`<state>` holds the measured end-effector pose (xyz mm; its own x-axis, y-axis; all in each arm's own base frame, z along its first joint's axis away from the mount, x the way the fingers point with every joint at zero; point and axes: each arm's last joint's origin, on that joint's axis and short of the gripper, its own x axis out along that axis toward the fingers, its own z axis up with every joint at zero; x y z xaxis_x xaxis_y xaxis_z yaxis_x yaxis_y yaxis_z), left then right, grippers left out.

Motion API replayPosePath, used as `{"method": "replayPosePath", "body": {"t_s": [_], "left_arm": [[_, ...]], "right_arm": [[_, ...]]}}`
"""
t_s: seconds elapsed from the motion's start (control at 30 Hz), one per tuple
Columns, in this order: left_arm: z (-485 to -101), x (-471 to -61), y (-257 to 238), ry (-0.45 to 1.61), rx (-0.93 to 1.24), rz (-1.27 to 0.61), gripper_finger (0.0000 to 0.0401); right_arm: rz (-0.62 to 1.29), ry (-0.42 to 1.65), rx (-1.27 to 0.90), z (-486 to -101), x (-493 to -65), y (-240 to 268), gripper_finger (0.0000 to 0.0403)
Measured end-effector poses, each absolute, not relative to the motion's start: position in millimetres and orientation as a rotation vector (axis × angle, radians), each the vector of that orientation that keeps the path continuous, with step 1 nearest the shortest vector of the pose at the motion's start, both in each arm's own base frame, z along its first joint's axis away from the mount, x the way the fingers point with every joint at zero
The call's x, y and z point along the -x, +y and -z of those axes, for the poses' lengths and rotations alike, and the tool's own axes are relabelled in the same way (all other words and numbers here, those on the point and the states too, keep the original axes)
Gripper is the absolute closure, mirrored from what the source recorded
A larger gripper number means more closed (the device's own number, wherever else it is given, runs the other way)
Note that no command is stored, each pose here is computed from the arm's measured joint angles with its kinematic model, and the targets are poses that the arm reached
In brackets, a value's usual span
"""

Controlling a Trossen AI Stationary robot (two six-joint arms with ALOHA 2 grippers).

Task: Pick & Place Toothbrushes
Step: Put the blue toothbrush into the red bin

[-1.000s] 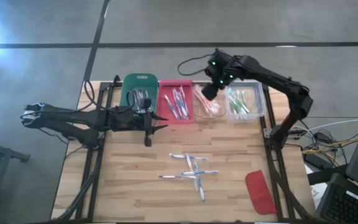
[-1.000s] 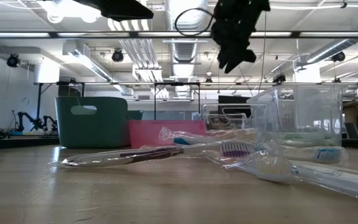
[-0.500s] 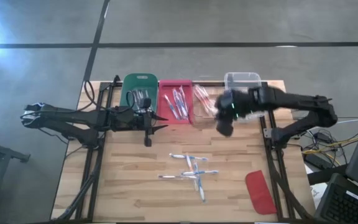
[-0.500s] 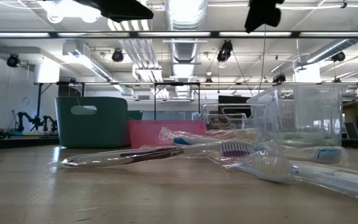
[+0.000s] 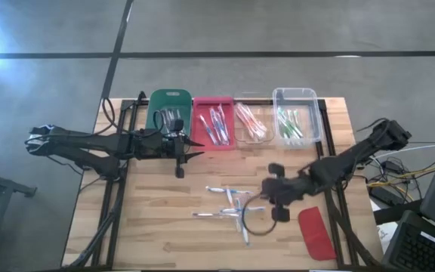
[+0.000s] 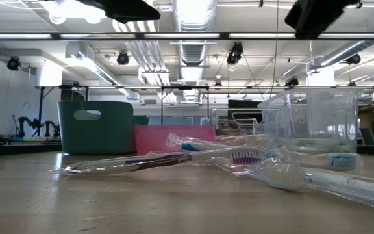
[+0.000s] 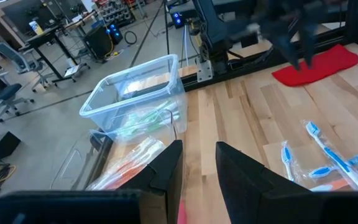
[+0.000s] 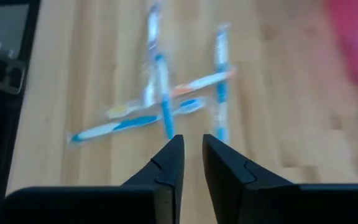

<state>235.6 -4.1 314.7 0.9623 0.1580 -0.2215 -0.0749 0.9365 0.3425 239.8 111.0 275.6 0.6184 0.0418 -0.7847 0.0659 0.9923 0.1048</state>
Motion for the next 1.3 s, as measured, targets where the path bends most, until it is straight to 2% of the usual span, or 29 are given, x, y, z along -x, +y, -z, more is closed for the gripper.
{"method": "replayPosePath", "body": {"t_s": [0.2, 0.47, 0.7, 0.9, 1.1, 1.3], "left_arm": [[-314.7, -235.6, -4.1, 0.249, -0.339, -0.12, 0.03], [-314.7, -235.6, -4.1, 0.249, -0.339, -0.12, 0.03], [-314.7, -235.6, -3.9, 0.25, -0.344, -0.12, 0.03], [-314.7, -235.6, -3.9, 0.25, -0.347, -0.12, 0.03], [-314.6, -235.6, -3.9, 0.251, -0.35, -0.119, 0.03], [-308.4, -235.2, -4.0, 0.269, -0.353, -0.116, 0.03]], "right_arm": [[0.011, 0.981, -0.102, -231.9, -240.6, 127.1, 0.0312], [0.059, 1.118, -0.022, -189.1, -248.6, 132.7, 0.0241], [0.059, 1.228, 0.01, -160.0, -259.6, 142.0, 0.0188], [0.038, 1.261, 0.004, -151.3, -270.7, 149.6, 0.0159], [0.053, 1.294, 0.017, -135.6, -275.3, 152.1, 0.0152], [0.084, 1.311, -0.008, -129.4, -276.2, 152.9, 0.0198]]}}
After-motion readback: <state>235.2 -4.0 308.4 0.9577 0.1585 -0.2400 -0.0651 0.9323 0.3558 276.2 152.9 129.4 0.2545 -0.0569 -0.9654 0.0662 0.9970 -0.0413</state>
